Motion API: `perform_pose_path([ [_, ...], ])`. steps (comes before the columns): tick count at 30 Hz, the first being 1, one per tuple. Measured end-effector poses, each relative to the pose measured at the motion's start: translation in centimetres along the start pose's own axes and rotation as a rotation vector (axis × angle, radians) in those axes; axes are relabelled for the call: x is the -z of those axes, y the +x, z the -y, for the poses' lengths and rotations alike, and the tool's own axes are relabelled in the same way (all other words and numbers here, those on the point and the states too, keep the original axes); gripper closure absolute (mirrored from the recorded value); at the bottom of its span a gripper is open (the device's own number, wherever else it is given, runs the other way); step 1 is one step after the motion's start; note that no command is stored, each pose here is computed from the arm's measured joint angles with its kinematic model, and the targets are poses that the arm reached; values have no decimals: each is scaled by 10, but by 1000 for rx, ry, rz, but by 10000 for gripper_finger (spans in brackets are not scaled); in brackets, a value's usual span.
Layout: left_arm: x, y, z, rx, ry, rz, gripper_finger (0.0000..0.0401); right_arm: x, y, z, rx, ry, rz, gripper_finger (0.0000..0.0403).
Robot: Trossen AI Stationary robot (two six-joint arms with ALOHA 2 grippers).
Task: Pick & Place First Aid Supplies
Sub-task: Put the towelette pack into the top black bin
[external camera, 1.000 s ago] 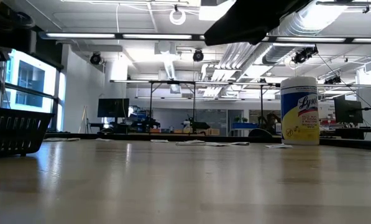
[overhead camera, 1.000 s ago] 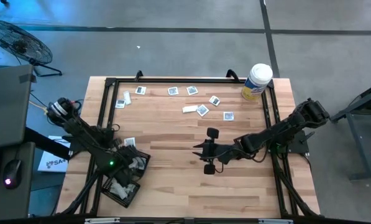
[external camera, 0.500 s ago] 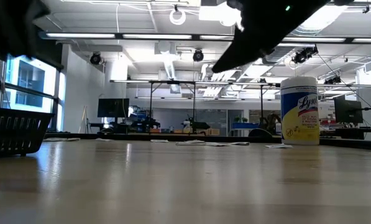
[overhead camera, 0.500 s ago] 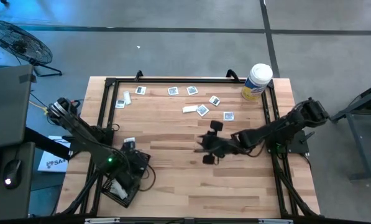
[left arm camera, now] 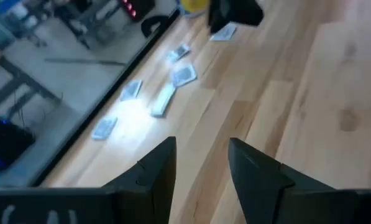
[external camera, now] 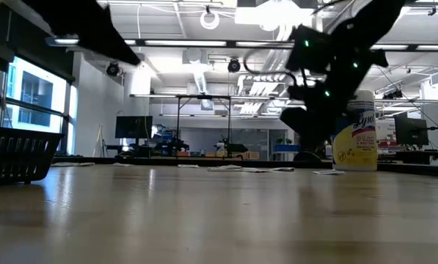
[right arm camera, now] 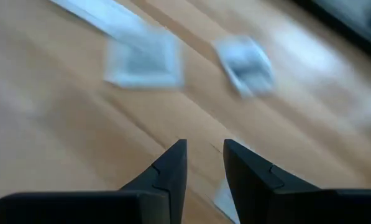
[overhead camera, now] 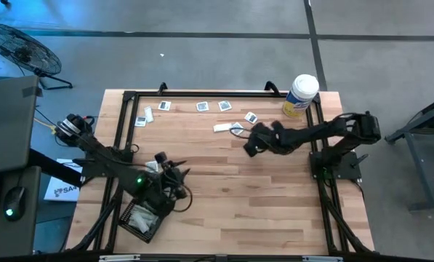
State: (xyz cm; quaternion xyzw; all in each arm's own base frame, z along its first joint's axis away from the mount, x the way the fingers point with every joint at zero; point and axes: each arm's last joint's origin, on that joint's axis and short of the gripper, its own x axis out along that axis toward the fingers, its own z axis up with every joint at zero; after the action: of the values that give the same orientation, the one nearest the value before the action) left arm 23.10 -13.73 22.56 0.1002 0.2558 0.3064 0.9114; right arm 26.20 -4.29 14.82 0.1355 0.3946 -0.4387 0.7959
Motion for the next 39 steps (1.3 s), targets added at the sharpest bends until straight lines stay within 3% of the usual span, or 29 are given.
perform_pose_path([
  [4, 6, 21, -6, 5, -23, -81, 258, 18, 12, 21, 100, 139, -93, 304],
  [12, -9, 51, -20, 0, 9, -137, 258, 30, 26, 44, 141, 375, -190, 304],
  [21, -21, 69, -29, 60, -30, -167, 258, 12, 12, 52, 102, 395, -132, 304],
  [26, -20, 69, -28, 94, -41, -181, 258, 15, 4, 63, 217, 439, -118, 304],
  [39, -21, 69, -27, 119, -52, -184, 258, 35, 32, 77, 237, 574, -116, 304],
])
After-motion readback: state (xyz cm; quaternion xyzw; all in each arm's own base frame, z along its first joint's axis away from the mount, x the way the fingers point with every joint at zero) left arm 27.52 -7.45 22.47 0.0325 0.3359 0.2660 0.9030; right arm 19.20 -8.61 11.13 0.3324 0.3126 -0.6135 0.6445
